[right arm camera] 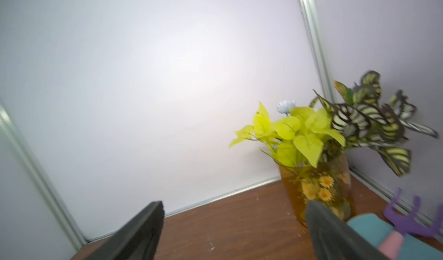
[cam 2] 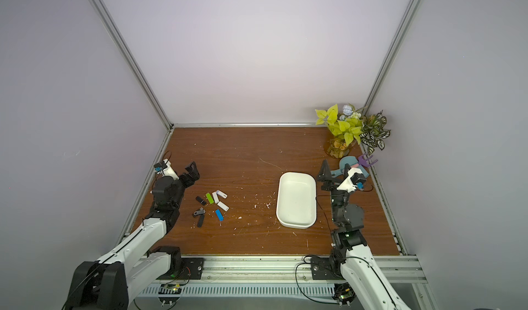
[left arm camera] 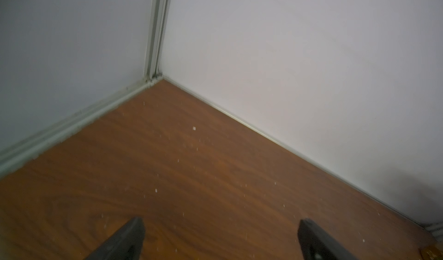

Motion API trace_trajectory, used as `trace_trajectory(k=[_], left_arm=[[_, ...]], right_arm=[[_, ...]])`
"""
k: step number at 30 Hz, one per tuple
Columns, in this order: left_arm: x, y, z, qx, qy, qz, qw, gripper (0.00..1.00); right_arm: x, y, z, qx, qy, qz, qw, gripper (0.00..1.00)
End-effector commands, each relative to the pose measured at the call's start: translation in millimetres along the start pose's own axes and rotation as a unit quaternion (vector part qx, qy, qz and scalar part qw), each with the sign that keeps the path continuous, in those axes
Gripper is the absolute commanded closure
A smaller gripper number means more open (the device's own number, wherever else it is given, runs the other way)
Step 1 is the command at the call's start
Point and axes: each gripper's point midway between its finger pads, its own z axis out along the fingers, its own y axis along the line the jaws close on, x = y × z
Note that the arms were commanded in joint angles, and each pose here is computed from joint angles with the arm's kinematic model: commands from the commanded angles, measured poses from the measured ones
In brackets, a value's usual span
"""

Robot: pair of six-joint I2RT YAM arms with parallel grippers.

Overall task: Put the usb flash drive into the storage box
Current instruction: Pick up the USB flash from the center of the board.

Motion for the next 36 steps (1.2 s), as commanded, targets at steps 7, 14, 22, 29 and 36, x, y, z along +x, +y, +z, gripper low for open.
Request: trace_trajectory(k=[7, 14, 22, 29, 36], left_arm=[[83, 37, -29, -0.173, 0.237, 0.004, 0.956, 0.0], [95, 43, -39, -0.208, 0.261, -0.051, 0.941, 0.02], [114, 43, -36, -0.22, 0.301, -0.071, 0.925, 0.43], [125, 48, -34, -0.241, 0.319, -0.068, 0.914, 0.43], [141, 46, -29, -0.253, 0.34, -0.048, 0.904, 0.52]], right_arm=[[79, 36, 1, -0.083, 0.172, 0.031, 0.981, 0.24], [108, 39, 6, -0.083, 0.218, 0.022, 0.972, 0.24], [109, 42, 5, -0.088, 0.22, 0.029, 0.971, 0.23], [101, 40, 2, -0.087, 0.2, 0.027, 0.975, 0.23], [105, 42, 2, -0.094, 0.207, 0.035, 0.973, 0.22]])
